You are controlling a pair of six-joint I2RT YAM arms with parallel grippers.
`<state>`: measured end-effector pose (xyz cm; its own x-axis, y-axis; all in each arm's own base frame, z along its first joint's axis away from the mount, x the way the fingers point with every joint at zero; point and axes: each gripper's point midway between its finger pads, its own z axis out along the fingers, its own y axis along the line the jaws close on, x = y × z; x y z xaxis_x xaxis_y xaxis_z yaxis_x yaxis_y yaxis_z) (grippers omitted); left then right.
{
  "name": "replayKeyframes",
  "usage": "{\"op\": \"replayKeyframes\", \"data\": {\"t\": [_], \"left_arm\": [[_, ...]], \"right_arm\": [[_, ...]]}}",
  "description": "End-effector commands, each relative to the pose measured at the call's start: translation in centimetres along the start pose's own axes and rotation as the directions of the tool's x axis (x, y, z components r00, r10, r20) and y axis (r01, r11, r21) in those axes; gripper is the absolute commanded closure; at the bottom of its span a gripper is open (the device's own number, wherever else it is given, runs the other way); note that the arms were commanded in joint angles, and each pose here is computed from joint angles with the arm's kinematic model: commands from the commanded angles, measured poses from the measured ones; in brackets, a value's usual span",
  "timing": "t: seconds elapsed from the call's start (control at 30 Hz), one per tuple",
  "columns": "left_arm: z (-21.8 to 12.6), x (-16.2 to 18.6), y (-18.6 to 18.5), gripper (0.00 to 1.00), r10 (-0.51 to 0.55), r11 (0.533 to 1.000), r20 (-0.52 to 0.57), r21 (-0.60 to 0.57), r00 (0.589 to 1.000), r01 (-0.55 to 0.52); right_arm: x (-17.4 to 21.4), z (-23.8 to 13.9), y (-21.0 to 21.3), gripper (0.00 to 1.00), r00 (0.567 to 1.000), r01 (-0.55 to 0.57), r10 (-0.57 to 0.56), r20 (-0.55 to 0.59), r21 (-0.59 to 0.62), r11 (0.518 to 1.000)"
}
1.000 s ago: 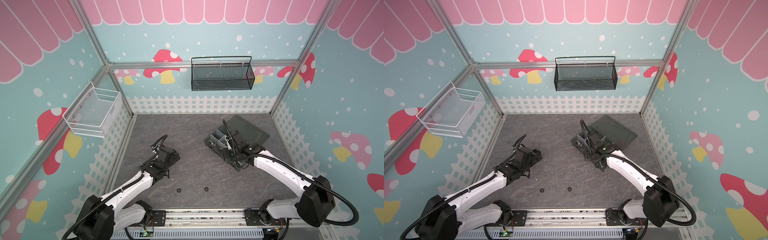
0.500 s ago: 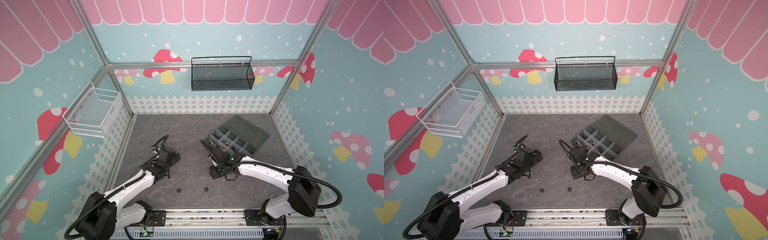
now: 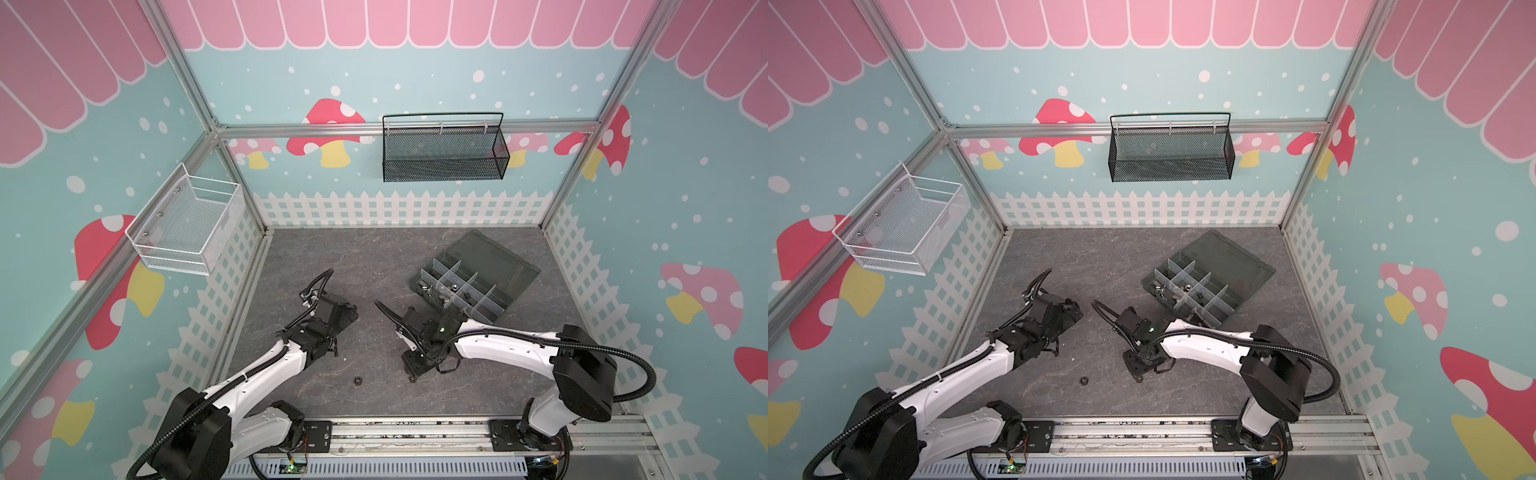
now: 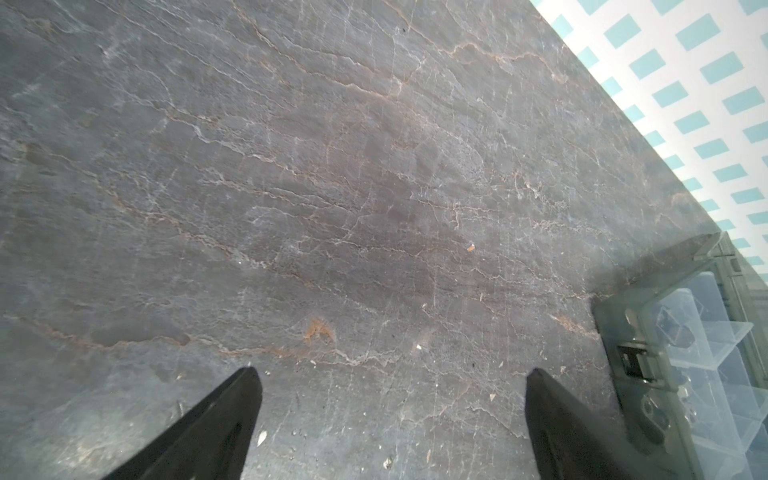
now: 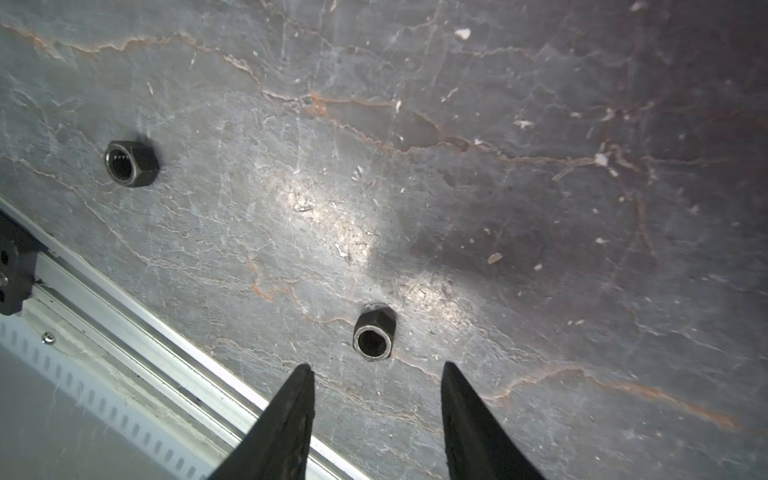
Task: Sort the screws and nuts into containers
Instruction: 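Move the right gripper back down toward the remaining black nuts, then close the right gripper on a black hex nut on the table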
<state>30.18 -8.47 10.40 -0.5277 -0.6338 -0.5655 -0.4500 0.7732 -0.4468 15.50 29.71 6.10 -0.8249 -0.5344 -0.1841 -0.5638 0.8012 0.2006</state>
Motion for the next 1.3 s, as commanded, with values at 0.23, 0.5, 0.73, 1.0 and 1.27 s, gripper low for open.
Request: {"op": "replayKeyframes", "data": {"t": [0.23, 0.5, 0.73, 1.0, 1.27], "left_arm": [[0.0, -0.2, 1.4, 0.0, -0.073, 0.997, 0.007, -0.014, 0.997, 0.073], [0.2, -0.1, 1.8, 0.0, -0.086, 0.996, 0.003, -0.023, 0.996, 0.086], [0.2, 0.0, 2.0, 0.0, -0.086, 0.996, 0.001, -0.023, 0.996, 0.086], [0.2, 0.5, 1.9, 0.0, -0.089, 0.996, -0.024, -0.009, 0.996, 0.089], [0.2, 0.1, 2.4, 0.0, -0.106, 0.994, -0.013, -0.018, 0.994, 0.106]], "right_arm": [[1.2, 2.0, 0.7, 0.51, 0.991, 0.091, -0.09, -0.096, 0.011, 0.996], [2.1, 3.6, 0.5, 0.54, 0.98, 0.131, -0.122, -0.154, 0.053, 0.99], [2.8, 4.3, -0.3, 0.59, 0.976, 0.132, -0.114, -0.185, 0.089, 0.987], [3.0, 4.9, -0.9, 0.68, 0.975, 0.137, -0.111, -0.195, 0.125, 0.983], [2.9, 5.0, -1.5, 0.79, 0.977, 0.132, -0.102, -0.188, 0.158, 0.979]]}}
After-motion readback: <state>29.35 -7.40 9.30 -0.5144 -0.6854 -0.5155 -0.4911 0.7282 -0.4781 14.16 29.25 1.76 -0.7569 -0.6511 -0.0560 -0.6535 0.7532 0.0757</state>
